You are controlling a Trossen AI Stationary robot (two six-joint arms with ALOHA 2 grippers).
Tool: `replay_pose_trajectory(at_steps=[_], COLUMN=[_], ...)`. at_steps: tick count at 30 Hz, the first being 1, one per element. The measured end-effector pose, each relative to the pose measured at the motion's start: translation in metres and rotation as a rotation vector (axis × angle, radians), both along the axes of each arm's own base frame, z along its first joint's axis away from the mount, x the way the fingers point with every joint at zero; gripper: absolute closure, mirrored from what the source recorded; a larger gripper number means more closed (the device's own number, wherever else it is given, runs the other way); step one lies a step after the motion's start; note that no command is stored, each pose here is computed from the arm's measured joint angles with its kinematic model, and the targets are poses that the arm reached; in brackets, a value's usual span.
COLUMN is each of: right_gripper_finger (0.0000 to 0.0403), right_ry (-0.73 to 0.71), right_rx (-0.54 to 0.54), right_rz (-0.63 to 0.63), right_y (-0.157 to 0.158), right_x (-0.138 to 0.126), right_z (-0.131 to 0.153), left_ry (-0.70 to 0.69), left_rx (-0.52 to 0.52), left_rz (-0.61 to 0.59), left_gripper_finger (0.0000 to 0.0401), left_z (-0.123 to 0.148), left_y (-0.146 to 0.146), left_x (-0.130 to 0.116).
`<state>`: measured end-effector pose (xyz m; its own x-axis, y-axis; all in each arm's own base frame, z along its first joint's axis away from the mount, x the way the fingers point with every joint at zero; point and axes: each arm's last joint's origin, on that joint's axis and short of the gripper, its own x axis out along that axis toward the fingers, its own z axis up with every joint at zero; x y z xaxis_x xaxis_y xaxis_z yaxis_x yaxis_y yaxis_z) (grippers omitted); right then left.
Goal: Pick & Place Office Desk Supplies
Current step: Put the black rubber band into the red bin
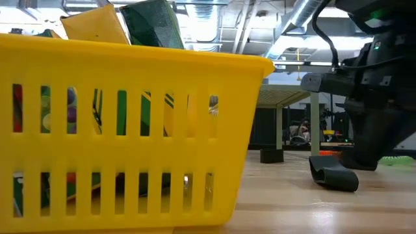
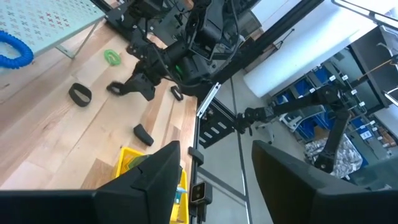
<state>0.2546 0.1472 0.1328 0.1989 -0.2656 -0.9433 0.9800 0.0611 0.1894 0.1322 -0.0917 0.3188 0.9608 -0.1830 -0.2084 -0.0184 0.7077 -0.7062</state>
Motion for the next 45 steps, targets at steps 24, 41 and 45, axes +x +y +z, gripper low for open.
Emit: replay_pose_trajectory(at_steps=[24, 41, 45], right_gripper_finger=[0.0401, 0.0403, 0.0403], right_ry=[-0.595, -0.742, -0.762], right_rx=[-0.218, -0.288, -0.296], right_rz=[0.449, 0.534, 0.539], right_y=[0.054, 0.05, 0.049], right_x=[0.078, 0.095, 0.097], right_z=[0.17, 0.201, 0.204], left_ry=[-0.082, -0.211, -0.211], left_rx=[-0.002, -0.049, -0.047], left_rz=[-0.09, -0.017, -0.001], left_gripper_finger=[0.0182, 0.0192, 0.0197], left_z=[-0.023, -0.037, -0.037], left_y=[-0.031, -0.022, -0.016], left_x=[0.078, 0.125, 0.127])
